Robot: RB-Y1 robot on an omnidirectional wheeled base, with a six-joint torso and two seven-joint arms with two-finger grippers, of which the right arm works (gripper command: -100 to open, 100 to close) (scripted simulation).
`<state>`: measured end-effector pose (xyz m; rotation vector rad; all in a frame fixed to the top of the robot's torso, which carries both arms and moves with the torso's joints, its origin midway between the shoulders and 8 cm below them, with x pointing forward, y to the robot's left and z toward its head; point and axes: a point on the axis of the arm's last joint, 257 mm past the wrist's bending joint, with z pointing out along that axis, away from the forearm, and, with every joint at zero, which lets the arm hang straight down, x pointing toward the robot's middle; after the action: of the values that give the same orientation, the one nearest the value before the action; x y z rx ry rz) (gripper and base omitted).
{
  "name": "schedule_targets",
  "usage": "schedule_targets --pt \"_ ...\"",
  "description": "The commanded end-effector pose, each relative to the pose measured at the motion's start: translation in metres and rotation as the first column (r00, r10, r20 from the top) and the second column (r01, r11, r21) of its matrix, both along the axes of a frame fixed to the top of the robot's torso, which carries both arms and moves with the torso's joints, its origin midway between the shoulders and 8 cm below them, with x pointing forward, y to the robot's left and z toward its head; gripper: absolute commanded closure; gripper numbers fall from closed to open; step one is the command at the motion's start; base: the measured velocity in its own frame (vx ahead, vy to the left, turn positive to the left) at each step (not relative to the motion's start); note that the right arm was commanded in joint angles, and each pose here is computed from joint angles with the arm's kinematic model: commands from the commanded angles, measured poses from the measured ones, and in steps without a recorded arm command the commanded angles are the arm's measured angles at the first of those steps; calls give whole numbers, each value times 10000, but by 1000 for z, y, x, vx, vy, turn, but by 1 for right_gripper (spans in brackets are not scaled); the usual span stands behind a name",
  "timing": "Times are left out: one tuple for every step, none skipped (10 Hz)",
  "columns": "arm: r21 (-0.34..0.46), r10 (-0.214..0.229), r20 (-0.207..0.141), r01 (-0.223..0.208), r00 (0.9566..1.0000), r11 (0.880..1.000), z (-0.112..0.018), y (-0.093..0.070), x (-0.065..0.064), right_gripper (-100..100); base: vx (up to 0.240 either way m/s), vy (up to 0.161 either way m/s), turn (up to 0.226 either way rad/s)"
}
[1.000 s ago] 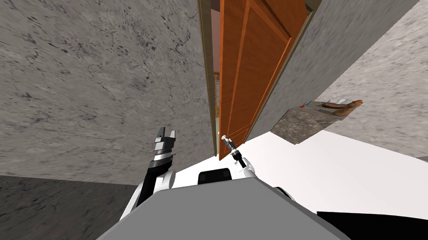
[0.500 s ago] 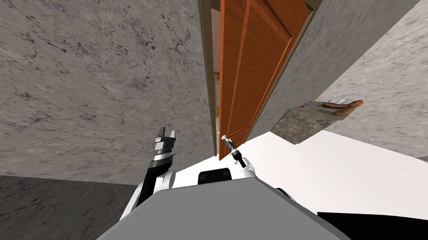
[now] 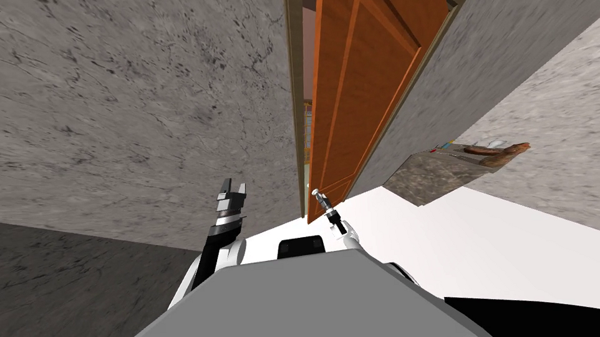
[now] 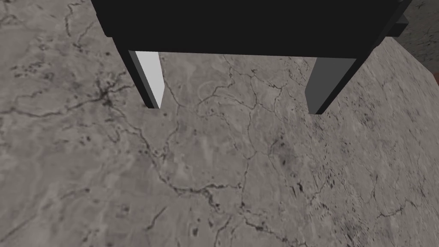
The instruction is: Pull the door open
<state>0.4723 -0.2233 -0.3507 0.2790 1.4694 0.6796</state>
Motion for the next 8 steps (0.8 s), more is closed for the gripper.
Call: schedule_targets --pt "568 193 -196 -182 9996 9982 -5 13 -4 100 -43 -10 83" --pt "911 189 -265 -164 9995 9957 -5 12 -4 100 -48 -16 81" --pt "1227 182 -326 -140 9993 9923 -4 10 -4 100 -68 -25 107" --pt "1270 188 -336 -144 9993 9918 -4 10 -4 100 -48 -18 27" --pt "1627 189 -406 -121 9990 9866 -4 9 -4 100 -29 -12 55" --pt "1973 192 -473 -95 9987 9803 -4 7 -3 100 -44 -20 106" --pt "1982 193 -474 -96 9987 9801 -4 7 -3 100 -33 -23 51" --pt "2391 199 -552 -61 9983 9710 -4 5 -3 100 -38 -21 52"
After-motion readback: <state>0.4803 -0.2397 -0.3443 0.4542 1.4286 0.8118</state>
